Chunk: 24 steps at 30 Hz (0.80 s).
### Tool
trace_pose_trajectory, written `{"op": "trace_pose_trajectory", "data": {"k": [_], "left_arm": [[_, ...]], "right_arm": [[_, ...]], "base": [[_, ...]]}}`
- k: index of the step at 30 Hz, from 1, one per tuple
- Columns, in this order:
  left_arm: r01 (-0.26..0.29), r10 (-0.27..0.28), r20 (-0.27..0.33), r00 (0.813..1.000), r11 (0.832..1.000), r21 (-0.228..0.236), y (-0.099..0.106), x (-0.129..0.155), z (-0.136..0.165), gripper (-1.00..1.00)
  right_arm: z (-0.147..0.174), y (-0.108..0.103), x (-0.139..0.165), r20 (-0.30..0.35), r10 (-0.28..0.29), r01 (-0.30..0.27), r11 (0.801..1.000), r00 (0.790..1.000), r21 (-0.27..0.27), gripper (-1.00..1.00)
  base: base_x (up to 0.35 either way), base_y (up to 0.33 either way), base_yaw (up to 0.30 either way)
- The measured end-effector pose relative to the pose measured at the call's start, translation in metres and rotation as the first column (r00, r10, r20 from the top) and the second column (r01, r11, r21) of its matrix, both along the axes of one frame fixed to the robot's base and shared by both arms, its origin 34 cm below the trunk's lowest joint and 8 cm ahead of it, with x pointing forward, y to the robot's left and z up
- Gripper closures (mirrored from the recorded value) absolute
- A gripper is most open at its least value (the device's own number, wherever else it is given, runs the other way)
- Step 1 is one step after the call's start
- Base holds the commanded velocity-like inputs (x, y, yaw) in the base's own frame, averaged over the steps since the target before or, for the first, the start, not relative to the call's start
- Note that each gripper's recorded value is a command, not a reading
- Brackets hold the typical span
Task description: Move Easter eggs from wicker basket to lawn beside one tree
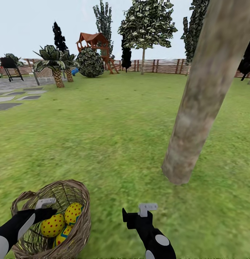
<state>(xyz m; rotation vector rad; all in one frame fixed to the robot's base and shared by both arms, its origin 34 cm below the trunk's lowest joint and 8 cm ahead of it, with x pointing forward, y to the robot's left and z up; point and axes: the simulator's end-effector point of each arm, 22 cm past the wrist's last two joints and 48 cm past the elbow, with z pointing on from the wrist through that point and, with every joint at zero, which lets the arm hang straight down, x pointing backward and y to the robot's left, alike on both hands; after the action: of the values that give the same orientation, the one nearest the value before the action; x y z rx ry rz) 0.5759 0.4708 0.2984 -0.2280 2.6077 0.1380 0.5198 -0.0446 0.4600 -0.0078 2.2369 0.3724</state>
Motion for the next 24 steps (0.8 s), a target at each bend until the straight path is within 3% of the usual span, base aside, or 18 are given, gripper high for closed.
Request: {"op": "trace_pose_trajectory", "data": {"k": [9, 17, 24], "left_arm": [[0.004, -0.003, -0.018, 1.000, 1.000, 0.004, 0.000, -0.004, -0.017, -1.00], [0.005, -0.005, -0.014, 1.000, 1.000, 0.004, 0.000, -0.003, -0.016, -1.00], [0.010, -0.009, -0.021, 1.000, 1.000, 0.008, 0.000, -0.006, -0.029, -1.00]], "right_arm": [[-0.016, 0.002, -0.002, -0.033, 0.007, -0.007, 1.000, 0.999, 0.003, -1.00], [-0.004, 0.023, -0.004, 0.009, 0.040, -0.040, 0.999, 0.999, 0.025, -1.00], [-0.015, 0.026, -0.006, -0.012, 0.046, -0.046, 0.999, 0.999, 0.029, -1.00]], "base": [[0.000, 0.000, 0.000], [0.000, 0.000, 0.000], [0.000, 0.000, 0.000]]}}
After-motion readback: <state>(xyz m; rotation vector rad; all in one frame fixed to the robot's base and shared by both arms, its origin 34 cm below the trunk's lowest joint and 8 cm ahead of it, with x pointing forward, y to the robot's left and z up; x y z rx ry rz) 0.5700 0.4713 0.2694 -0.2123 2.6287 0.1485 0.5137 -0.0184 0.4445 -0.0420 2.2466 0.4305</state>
